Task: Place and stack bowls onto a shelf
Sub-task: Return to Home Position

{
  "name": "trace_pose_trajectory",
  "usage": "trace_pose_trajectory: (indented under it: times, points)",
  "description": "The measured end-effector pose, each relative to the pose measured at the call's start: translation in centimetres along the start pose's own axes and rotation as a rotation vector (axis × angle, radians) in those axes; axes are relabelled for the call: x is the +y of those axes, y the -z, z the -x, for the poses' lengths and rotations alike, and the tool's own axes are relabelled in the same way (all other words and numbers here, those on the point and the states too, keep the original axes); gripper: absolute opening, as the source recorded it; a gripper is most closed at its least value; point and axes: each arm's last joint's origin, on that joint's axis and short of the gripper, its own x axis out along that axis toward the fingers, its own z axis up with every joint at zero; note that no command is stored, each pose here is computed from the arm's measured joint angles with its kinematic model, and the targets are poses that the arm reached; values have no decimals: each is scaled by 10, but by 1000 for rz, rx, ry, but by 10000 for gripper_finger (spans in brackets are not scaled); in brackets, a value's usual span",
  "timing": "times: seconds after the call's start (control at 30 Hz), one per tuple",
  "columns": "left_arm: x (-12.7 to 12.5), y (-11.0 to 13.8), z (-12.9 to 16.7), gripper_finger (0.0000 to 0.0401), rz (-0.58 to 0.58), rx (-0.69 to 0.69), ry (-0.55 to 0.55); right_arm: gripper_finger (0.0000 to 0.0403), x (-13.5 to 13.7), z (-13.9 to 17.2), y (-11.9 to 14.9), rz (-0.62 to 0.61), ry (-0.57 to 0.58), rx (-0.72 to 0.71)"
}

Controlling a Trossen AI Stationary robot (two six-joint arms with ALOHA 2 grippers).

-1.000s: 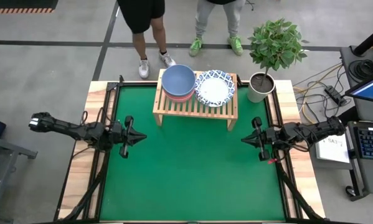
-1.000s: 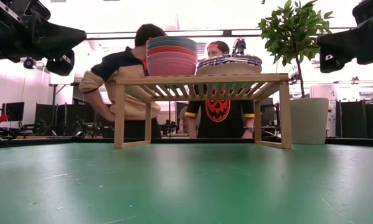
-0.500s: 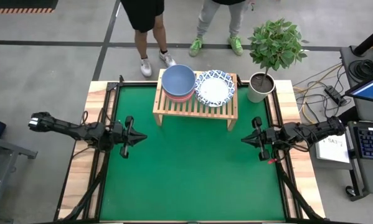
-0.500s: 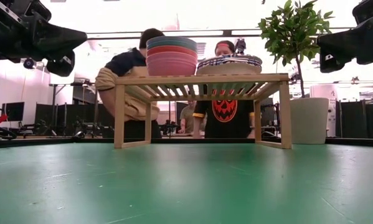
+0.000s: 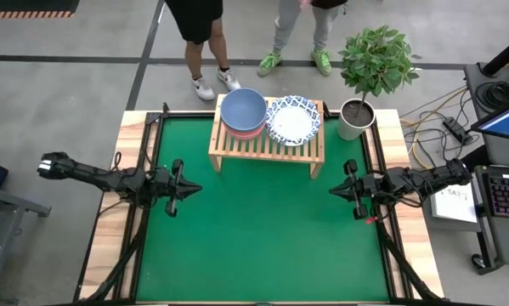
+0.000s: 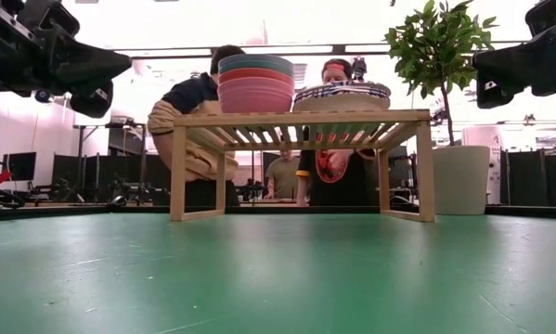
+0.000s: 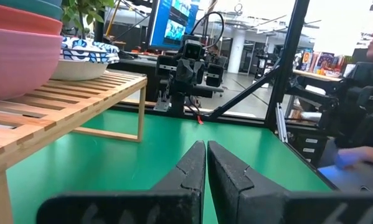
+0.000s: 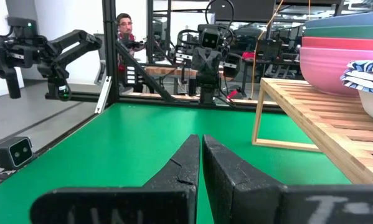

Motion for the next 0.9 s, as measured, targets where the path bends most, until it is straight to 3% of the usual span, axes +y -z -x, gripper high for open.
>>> trace_pose_trajectory:
  times: [0.9]
  points:
    - [0,5,-3,0,-9,48,-6,9,0,0,0,0,0,-1]
